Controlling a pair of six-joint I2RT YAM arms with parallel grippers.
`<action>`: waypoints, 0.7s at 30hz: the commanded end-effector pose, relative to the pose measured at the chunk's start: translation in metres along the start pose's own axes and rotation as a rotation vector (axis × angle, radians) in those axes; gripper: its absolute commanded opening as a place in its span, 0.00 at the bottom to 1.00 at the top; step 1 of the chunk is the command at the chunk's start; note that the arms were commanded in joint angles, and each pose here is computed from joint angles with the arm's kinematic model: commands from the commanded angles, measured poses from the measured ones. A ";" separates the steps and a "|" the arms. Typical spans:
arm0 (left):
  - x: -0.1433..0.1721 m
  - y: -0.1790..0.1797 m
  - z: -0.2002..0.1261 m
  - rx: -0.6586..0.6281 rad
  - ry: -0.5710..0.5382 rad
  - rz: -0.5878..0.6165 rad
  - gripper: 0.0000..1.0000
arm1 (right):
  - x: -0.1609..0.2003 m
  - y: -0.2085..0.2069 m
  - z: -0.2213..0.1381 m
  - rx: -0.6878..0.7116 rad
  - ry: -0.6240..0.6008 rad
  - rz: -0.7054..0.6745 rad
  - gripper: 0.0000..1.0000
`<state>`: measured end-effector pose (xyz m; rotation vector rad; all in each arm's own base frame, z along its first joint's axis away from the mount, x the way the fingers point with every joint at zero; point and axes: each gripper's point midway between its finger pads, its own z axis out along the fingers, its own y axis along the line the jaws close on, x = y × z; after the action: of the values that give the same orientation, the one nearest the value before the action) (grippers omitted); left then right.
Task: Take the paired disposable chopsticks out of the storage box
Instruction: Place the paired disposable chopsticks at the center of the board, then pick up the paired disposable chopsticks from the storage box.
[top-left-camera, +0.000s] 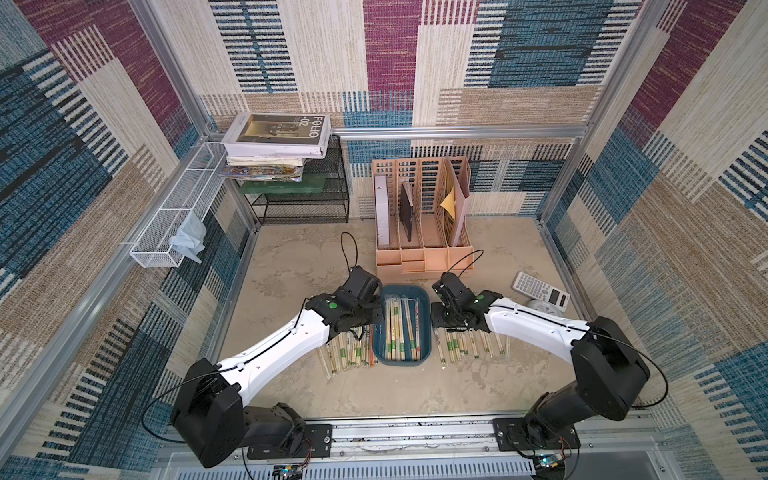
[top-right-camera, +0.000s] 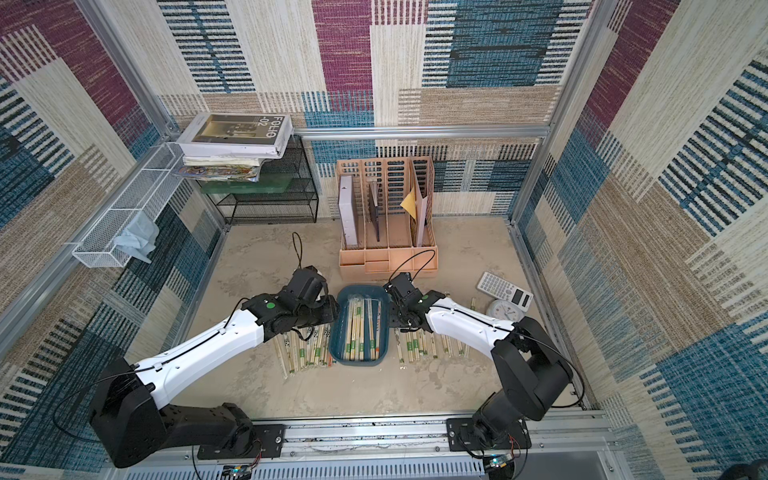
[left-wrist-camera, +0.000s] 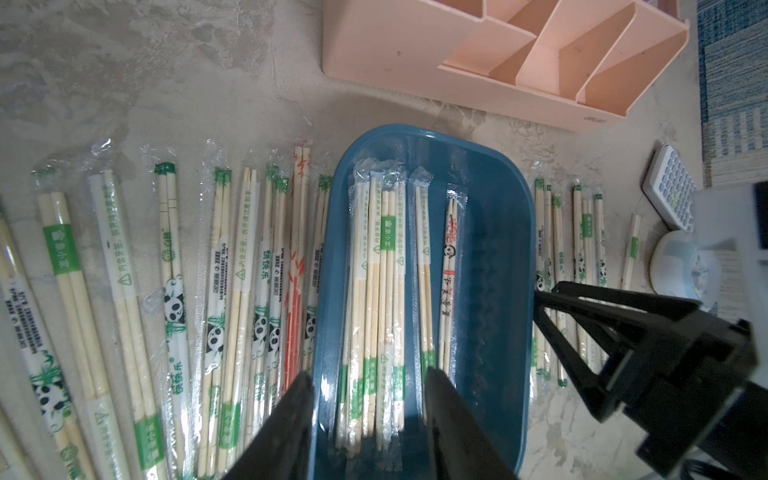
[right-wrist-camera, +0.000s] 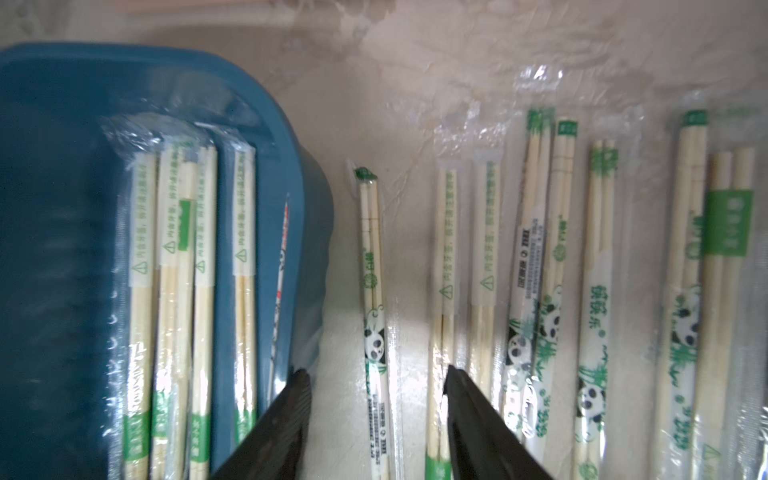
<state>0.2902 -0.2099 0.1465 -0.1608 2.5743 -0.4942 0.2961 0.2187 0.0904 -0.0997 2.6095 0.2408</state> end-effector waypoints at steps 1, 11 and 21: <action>-0.001 0.001 0.001 -0.007 -0.005 -0.002 0.46 | -0.009 0.011 -0.016 -0.026 -0.032 -0.012 0.54; -0.002 0.014 -0.003 -0.060 -0.027 0.006 0.46 | -0.013 0.072 0.001 -0.068 0.011 -0.148 0.48; -0.010 0.030 -0.018 -0.099 -0.079 -0.008 0.46 | 0.000 0.076 0.049 -0.007 0.089 -0.189 0.42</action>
<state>0.2904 -0.1814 0.1545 -0.2212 2.5257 -0.3909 0.3092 0.3036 0.0649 -0.3508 2.6607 0.2090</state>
